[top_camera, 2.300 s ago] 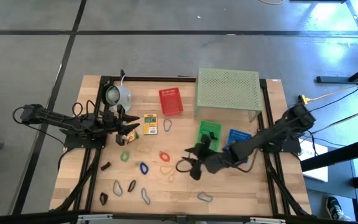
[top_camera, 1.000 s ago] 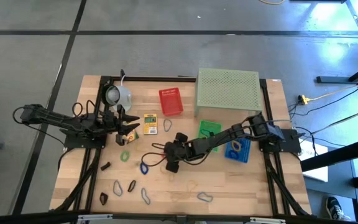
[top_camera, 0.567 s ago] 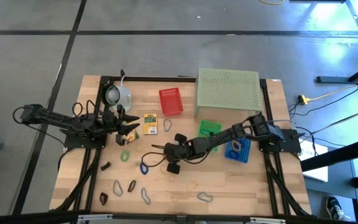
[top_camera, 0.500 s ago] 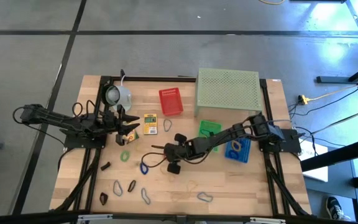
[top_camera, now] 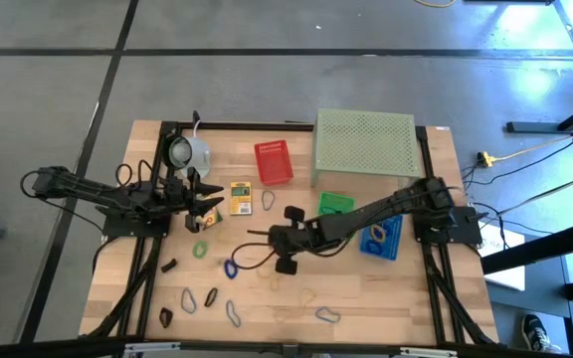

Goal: Pick & Place Office Desk Supplies
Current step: Put the orange spring keychain into the blue bin

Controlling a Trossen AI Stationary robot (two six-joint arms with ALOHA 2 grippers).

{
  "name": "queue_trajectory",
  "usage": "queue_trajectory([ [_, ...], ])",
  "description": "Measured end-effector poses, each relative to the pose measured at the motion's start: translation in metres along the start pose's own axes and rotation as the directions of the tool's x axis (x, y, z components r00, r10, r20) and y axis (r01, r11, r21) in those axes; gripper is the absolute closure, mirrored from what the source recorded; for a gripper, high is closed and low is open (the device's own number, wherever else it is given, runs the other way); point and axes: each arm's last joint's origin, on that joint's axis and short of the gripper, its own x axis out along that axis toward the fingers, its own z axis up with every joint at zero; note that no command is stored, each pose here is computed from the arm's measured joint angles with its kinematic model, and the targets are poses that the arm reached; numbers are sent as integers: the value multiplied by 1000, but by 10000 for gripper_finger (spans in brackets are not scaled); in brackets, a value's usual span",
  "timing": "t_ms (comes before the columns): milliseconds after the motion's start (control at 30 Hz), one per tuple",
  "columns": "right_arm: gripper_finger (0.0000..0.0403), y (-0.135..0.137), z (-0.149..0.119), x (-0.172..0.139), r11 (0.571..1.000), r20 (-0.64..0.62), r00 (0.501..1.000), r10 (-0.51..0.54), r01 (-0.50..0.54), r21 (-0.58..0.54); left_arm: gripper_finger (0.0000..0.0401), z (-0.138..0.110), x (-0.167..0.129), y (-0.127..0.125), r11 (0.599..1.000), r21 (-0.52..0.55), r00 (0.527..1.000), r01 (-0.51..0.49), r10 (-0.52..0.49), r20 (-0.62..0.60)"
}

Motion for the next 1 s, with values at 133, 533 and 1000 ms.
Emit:
queue_trajectory([
  [133,381,-7,8,-30,996,37,996,-84,84,-13,269,0,0,0,1000,0,1000,0,0,0],
  [533,380,-29,-18,-99,973,364,910,-201,142,182,269,0,0,0,1000,1,1000,0,0,-2],
  [1000,380,-23,-67,-115,954,772,612,-168,-96,285,269,-2,0,0,1000,6,1000,-1,2,-16],
])
